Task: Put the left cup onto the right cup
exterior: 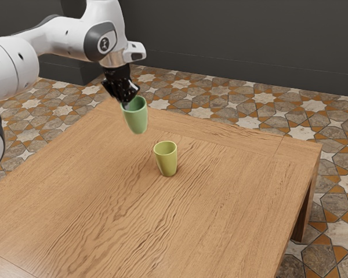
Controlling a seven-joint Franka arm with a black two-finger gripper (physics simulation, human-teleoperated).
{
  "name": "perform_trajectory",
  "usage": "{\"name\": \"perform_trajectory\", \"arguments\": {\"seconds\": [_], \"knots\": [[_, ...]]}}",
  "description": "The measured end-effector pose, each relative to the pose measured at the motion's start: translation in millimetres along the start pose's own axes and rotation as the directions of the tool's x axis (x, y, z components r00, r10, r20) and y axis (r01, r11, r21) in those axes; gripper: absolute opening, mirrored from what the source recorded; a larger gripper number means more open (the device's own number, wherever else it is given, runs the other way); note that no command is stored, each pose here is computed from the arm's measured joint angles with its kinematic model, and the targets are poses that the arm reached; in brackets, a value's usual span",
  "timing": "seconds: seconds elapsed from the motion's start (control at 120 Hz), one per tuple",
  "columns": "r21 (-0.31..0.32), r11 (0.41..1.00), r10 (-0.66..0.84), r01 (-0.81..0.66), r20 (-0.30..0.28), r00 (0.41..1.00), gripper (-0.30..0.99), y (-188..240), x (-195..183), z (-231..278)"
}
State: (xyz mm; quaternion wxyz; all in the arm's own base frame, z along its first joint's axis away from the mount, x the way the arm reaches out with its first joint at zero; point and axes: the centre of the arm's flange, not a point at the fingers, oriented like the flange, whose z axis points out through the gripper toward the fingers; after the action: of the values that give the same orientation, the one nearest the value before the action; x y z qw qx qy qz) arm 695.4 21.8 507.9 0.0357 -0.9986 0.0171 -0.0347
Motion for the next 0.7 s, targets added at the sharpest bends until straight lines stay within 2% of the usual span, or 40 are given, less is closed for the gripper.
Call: {"name": "perform_trajectory", "arguments": {"seconds": [0.275,0.558,0.7], "knots": [[-0.012,0.999,0.049,-0.048,0.036,0.998,-0.09,36.2,39.5,18.2],[-0.022,0.998,0.056,-0.054,0.113,0.992,-0.09,46.8,35.3,39.0],[-0.03,0.998,0.059,-0.055,0.133,0.989,-0.09,52.7,33.0,46.4]]}}
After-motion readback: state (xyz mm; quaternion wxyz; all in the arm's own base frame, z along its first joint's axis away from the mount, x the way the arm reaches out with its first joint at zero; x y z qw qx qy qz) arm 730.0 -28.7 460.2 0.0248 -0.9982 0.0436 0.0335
